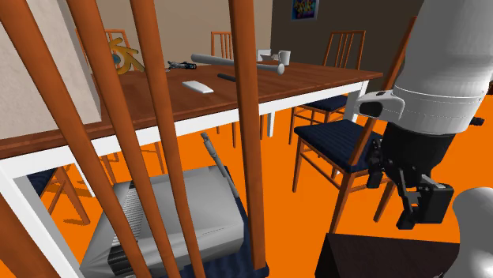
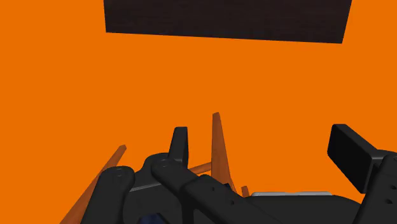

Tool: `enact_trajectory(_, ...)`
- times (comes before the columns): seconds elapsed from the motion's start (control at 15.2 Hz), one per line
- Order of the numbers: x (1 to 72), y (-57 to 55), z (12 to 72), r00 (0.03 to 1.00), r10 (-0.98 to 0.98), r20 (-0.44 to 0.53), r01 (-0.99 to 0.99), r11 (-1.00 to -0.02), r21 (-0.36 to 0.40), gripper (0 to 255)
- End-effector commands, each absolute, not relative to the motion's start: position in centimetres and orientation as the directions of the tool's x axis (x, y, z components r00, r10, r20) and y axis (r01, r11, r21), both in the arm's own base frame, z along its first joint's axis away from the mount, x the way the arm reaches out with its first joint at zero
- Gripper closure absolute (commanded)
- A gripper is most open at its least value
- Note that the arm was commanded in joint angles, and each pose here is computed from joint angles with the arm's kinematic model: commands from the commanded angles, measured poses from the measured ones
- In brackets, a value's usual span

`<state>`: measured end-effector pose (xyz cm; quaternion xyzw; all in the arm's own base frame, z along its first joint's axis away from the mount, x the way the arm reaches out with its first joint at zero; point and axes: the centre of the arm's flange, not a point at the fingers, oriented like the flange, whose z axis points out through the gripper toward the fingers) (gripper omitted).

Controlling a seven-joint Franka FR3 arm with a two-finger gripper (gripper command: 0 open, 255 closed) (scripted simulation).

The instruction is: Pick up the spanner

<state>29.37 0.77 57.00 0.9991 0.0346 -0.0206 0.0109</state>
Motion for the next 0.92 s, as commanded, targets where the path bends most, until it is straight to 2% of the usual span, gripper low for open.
enact_trajectory(0.0, 29.4, 0.8, 57.0, 0.997, 0.069, -0.042, 0.07, -0.997, 0.02, 0)
enact_trajectory(0.4, 31.9, -5.0, 53.8, 0.979, 0.134, 0.155, 0.138, -0.99, -0.02, 0)
enact_trajectory(0.86, 36.2, -11.2, 50.3, 0.906, 0.191, 0.379, 0.225, -0.973, -0.049, 0)
